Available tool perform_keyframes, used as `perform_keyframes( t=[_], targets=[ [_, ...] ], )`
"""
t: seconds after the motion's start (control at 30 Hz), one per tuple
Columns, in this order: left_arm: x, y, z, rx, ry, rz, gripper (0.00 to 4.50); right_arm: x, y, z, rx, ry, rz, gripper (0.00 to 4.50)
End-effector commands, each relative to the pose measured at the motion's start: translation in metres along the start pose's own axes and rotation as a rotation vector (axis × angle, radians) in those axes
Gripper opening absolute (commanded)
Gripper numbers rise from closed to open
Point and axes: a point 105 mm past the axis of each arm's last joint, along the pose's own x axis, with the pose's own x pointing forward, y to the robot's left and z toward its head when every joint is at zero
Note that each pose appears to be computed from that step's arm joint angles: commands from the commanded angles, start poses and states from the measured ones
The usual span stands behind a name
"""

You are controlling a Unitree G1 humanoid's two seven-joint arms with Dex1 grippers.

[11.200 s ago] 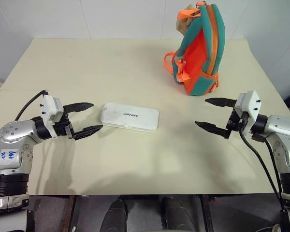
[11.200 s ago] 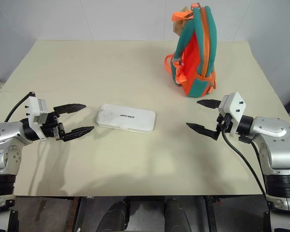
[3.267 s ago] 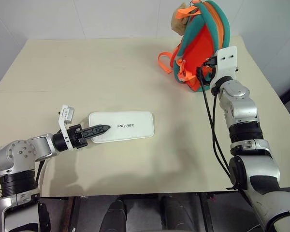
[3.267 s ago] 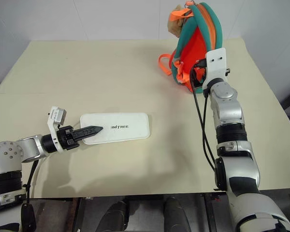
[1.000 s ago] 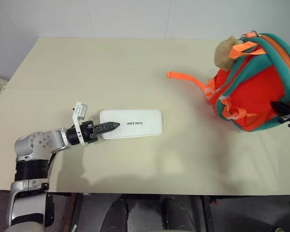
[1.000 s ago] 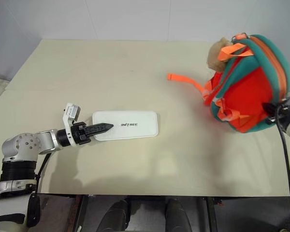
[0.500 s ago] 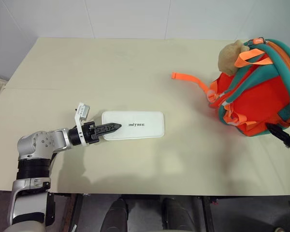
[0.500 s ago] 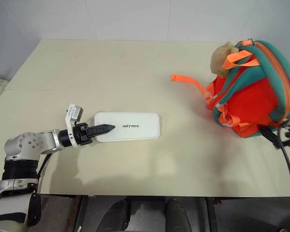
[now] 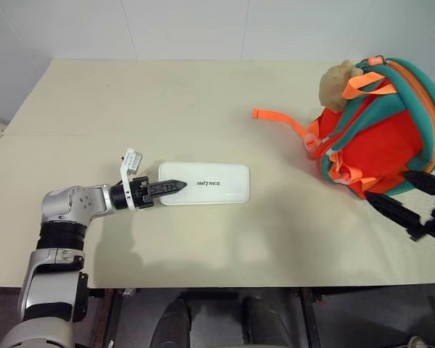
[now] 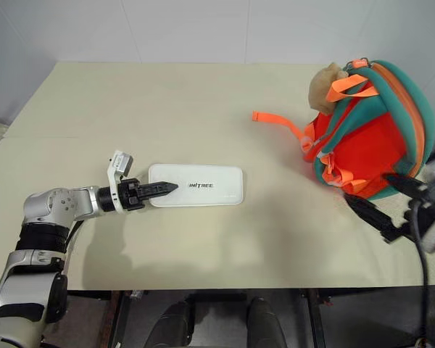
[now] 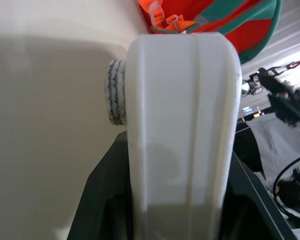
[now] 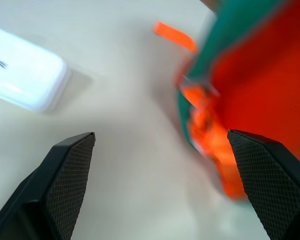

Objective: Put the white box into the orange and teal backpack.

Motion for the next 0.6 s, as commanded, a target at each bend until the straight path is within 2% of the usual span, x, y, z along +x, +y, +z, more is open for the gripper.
perform_keyframes(
  t=[0.03,0.13,0.3,0.47,0.6],
  targets=[
    [-0.004,0.005,-0.005,-0.002,0.019,0.04,1.36,0.016,-0.011,0.003,-0.008,-0.028,-0.07,4.48],
    [-0.014,0.004,-0.006,-0.002,-0.005,0.059,1.36,0.042,-0.045,0.003,0.0,-0.023,-0.21,4.48],
    [-0.026,0.003,-0.011,-0.004,-0.049,0.088,1.36,0.076,-0.07,0.009,-0.012,-0.05,-0.29,4.48],
    [-0.034,-0.001,-0.015,-0.01,-0.088,0.106,1.36,0.115,-0.065,0.021,0.085,-0.124,-0.233,4.48],
    [-0.041,-0.004,-0.016,-0.005,-0.117,0.123,1.36,0.13,-0.057,0.026,0.154,-0.142,-0.167,4.48]
  ],
)
